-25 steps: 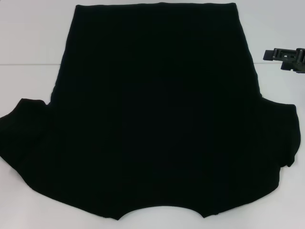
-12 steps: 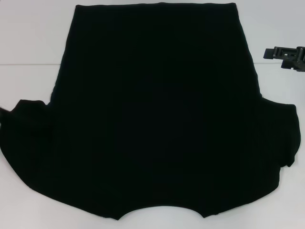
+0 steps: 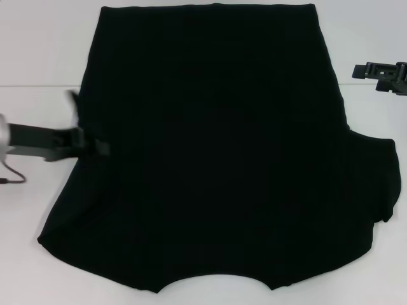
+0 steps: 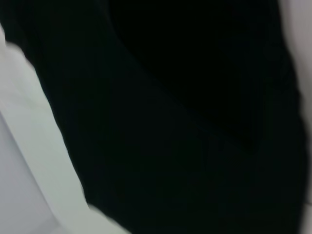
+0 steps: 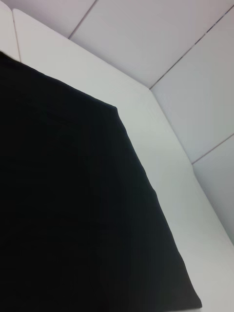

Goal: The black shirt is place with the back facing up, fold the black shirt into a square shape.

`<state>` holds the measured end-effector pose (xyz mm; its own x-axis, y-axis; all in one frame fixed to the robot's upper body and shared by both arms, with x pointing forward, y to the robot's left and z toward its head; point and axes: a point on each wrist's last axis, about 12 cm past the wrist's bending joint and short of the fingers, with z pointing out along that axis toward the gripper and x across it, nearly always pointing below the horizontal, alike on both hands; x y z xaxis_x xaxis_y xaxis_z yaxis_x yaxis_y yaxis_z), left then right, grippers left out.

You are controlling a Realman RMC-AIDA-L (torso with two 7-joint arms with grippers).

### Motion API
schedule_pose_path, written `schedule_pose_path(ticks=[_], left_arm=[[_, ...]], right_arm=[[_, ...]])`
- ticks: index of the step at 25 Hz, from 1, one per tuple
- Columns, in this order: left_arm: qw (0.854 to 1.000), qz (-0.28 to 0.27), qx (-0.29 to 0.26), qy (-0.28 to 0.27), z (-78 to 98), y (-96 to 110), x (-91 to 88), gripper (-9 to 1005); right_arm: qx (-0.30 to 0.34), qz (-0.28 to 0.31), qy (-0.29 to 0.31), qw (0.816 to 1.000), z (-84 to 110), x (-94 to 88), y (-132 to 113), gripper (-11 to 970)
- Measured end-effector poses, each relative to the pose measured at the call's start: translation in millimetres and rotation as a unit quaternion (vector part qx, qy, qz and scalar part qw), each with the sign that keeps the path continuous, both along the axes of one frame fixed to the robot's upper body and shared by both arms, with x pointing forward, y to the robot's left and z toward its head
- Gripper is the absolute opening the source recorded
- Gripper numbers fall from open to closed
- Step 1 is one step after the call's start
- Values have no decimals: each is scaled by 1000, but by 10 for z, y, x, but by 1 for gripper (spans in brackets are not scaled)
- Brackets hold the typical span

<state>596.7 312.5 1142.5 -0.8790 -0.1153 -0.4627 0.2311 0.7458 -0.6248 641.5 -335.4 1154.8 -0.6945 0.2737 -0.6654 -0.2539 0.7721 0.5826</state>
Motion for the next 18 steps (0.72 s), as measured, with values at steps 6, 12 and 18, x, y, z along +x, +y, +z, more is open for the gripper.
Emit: schedule_pose_path(ticks=[6, 12, 18], left_arm=[[997, -62, 31, 29, -54, -226, 45, 26], [997, 2, -48, -53, 40, 238, -122, 118], [980, -112, -53, -155, -111, 340, -548, 297]], right_arm=[[-2, -3, 1, 1000, -13, -6, -15, 805], [-3, -1, 4, 1000, -1, -9, -31, 802], [-43, 35, 23, 998, 42, -93, -126, 799]])
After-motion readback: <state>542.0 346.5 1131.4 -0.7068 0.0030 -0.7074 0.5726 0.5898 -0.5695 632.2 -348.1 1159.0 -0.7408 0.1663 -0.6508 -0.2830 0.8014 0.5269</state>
